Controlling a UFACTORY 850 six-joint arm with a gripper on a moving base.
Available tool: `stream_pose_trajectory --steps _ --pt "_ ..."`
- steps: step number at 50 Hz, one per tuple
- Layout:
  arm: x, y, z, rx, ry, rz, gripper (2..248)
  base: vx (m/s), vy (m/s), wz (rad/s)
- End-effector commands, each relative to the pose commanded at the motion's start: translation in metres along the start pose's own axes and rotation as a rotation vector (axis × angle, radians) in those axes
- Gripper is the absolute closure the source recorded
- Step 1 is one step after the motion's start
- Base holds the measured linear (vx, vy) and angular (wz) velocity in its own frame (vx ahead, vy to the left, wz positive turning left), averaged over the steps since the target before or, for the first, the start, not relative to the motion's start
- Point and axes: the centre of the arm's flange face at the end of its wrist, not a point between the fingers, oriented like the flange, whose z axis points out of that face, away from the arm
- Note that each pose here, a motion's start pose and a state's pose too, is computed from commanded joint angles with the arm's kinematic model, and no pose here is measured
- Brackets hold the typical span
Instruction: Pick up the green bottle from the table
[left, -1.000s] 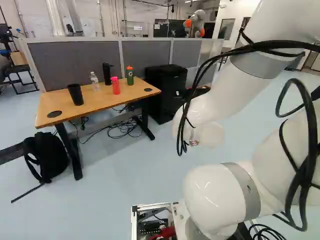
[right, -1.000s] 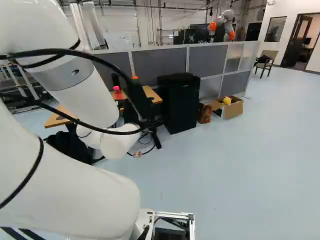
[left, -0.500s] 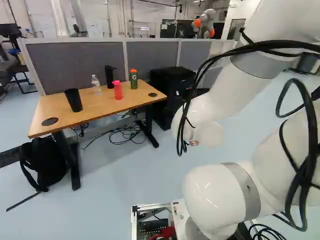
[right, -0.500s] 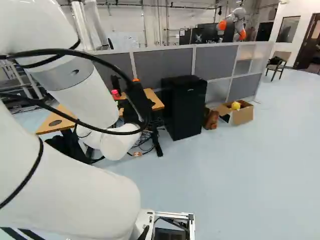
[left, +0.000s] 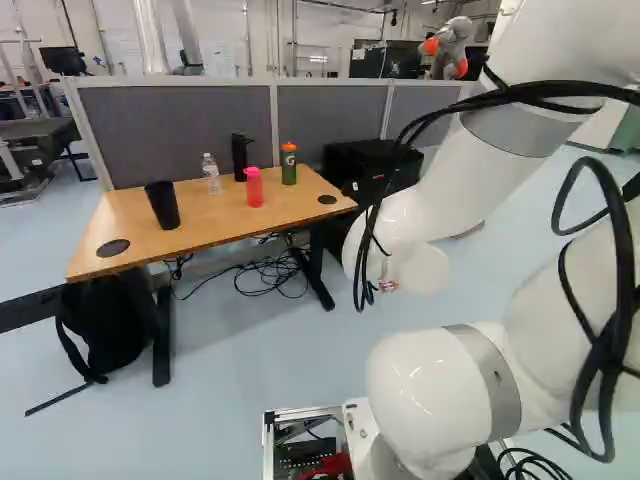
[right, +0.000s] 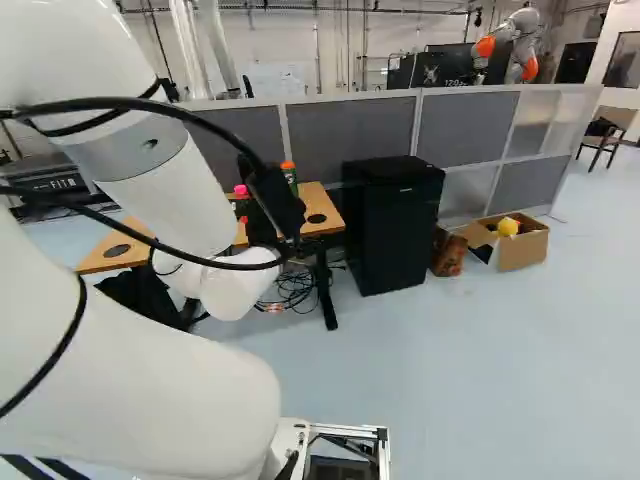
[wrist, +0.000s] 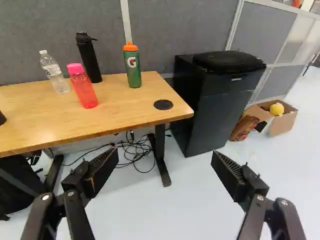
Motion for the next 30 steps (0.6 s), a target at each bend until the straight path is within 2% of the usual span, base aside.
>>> stream_pose_trajectory --steps 30 --pt "0.0000 0.0000 0.0000 0.000 0.000 0.000 3 0.233 -0.006 0.166"
